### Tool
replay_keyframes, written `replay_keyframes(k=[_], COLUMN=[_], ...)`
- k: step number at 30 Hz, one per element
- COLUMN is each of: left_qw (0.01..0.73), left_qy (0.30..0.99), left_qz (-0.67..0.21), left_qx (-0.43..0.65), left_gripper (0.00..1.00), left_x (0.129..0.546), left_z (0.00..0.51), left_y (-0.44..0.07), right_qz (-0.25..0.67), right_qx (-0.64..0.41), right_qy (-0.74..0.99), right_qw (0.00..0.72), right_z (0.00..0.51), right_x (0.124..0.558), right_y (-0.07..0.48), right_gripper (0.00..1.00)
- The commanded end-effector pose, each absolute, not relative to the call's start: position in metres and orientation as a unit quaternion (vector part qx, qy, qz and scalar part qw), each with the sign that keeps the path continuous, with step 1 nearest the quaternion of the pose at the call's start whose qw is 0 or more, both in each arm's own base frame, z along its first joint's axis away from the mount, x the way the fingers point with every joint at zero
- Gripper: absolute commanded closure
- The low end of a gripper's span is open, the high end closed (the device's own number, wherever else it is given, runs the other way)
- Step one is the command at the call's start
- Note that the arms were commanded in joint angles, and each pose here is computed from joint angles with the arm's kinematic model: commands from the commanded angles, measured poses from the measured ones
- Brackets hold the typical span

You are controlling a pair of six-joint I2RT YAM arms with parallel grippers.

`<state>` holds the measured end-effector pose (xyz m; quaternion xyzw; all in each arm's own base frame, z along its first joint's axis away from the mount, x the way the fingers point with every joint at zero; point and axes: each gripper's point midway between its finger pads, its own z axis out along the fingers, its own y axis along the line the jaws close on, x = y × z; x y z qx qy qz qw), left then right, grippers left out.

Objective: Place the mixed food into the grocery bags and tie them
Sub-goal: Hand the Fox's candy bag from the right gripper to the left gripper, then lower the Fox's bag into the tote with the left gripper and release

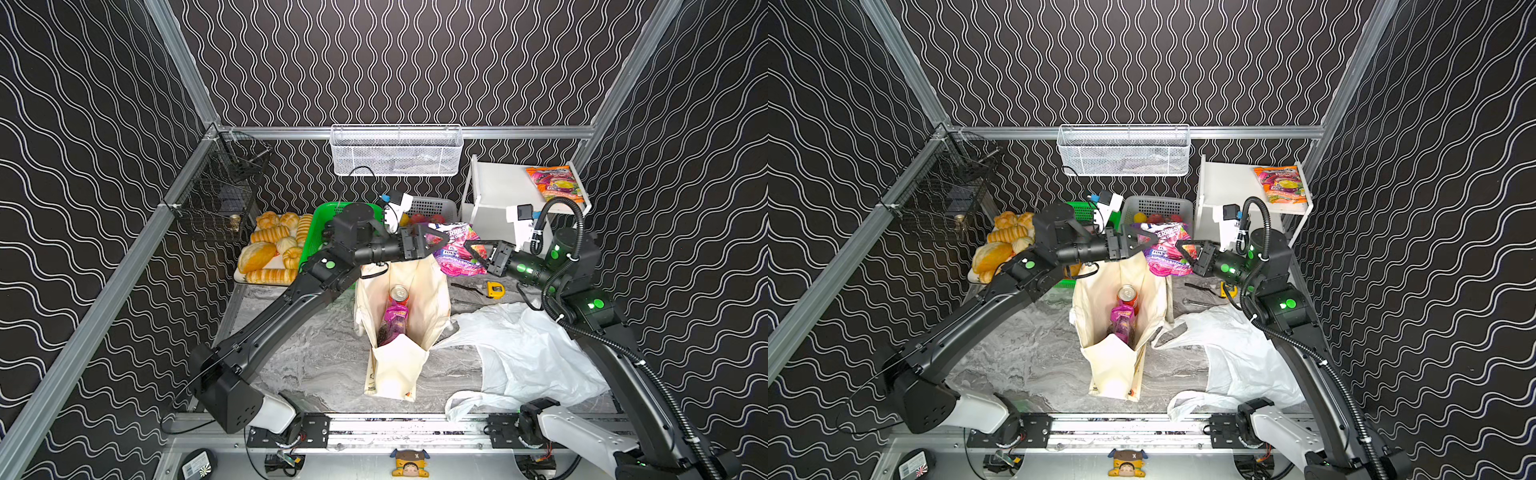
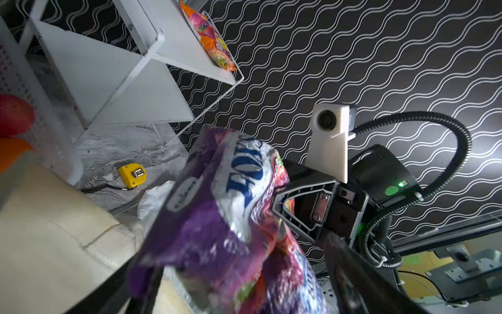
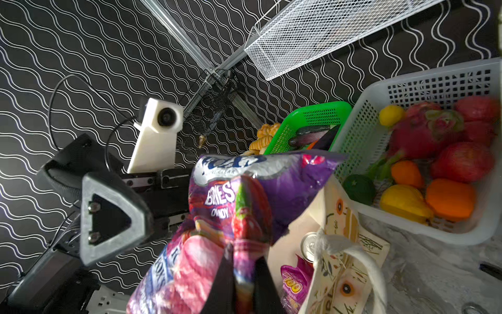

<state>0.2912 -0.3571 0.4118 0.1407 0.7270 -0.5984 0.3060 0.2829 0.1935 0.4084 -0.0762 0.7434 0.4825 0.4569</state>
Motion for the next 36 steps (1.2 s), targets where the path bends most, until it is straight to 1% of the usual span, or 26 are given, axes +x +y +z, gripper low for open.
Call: replay_keyframes(k=[1, 6, 8, 12, 14, 16, 17, 18, 19, 23, 26, 30, 33, 36], left_qw=[0.315, 0.313, 0.317, 0.328, 0.332, 0.335, 0.338, 0.34, 0.341, 0.352, 0.36, 0.369, 0.35, 0.301], left_qy=[0.711, 0.712, 0.719, 0.726, 0.731, 0.739, 0.743, 0.747, 0.753, 0.779, 0.811, 0.853, 0.869, 0.878], left_qz=[-0.613, -0.616, -0.606, -0.593, -0.583, -0.569, -0.561, -0.554, -0.543, -0.489, -0.418, -0.3, -0.251, -0.247], left_qx=[0.136, 0.127, 0.122, 0.122, 0.127, 0.135, 0.14, 0.142, 0.146, 0.172, 0.193, 0.215, 0.242, 0.279], left_gripper=[0.15, 0.48, 0.6, 0.79, 0.85, 0.91, 0.92, 0.94, 0.96, 0.97, 0.97, 0.98, 0.98, 0.96], left_x=[0.292, 0.29, 0.29, 0.288, 0.285, 0.283, 0.281, 0.28, 0.279, 0.272, 0.268, 0.267, 0.261, 0.248], left_z=[0.421, 0.418, 0.414, 0.413, 0.412, 0.409, 0.408, 0.407, 0.404, 0.395, 0.382, 0.362, 0.348, 0.331], left_y=[-0.365, -0.367, -0.364, -0.357, -0.354, -0.35, -0.347, -0.345, -0.342, -0.326, -0.305, -0.267, -0.252, -0.254], right_qz=[0.499, 0.495, 0.492, 0.486, 0.484, 0.48, 0.477, 0.473, 0.469, 0.45, 0.446, 0.454, 0.452, 0.45], right_qx=[-0.083, -0.081, -0.079, -0.078, -0.079, -0.078, -0.076, -0.075, -0.075, -0.061, -0.051, -0.047, -0.039, -0.036], right_qy=[0.715, 0.724, 0.728, 0.74, 0.746, 0.752, 0.757, 0.761, 0.766, 0.786, 0.798, 0.811, 0.824, 0.832], right_qw=[0.482, 0.474, 0.471, 0.459, 0.451, 0.444, 0.441, 0.437, 0.433, 0.419, 0.402, 0.366, 0.341, 0.322], right_z=[0.425, 0.416, 0.411, 0.401, 0.395, 0.389, 0.386, 0.382, 0.378, 0.36, 0.347, 0.328, 0.314, 0.305], right_x=[0.28, 0.279, 0.28, 0.279, 0.276, 0.274, 0.273, 0.272, 0.27, 0.268, 0.265, 0.259, 0.257, 0.257], right_y=[0.197, 0.199, 0.199, 0.199, 0.199, 0.198, 0.197, 0.196, 0.195, 0.189, 0.188, 0.192, 0.193, 0.194], right_gripper=[0.95, 0.93, 0.91, 0.84, 0.72, 0.67, 0.61, 0.59, 0.57, 0.5, 0.47, 0.44, 0.43, 0.4])
